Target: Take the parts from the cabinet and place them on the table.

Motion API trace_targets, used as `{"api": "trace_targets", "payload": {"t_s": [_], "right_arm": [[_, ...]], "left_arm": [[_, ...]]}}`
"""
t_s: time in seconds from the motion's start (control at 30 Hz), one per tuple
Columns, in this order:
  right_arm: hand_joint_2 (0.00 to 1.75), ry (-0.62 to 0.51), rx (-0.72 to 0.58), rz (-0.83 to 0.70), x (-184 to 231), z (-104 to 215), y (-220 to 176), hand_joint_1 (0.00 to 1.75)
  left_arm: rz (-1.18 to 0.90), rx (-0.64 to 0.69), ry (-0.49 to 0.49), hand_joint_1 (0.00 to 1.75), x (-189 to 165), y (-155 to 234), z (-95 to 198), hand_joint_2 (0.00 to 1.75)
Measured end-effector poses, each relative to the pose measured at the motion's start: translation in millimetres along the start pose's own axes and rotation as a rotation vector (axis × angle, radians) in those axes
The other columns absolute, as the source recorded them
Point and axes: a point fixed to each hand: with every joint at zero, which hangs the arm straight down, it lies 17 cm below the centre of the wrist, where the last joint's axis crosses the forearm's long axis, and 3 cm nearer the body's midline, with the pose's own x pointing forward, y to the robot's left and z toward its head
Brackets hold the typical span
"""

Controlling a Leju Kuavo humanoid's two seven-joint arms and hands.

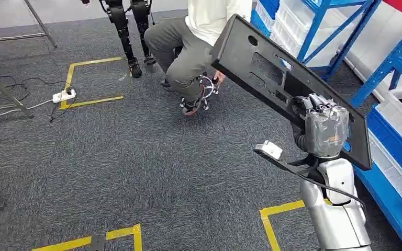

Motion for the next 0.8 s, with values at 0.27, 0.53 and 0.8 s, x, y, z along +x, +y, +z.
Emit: {"api": "trace_targets", "payload": {"t_s": [0.27,0.53,0.8], "right_arm": [[1.75,-0.010,-0.007,-0.014,9,-4,2,1.75],[1.75,-0.036,0.017,-0.013,32,-12,19,1.75],[1.75,-0.072,0.020,-0.055,58,-42,26,1.75]], "left_arm": [[0.001,0.006,-0.004,0.00,1,4,-3,1.75],[-0.007,0.012,-0.017,0.00,-9,6,1,1.75],[-0.012,0.010,0.005,0.00,-30,8,6,1.75]]}}
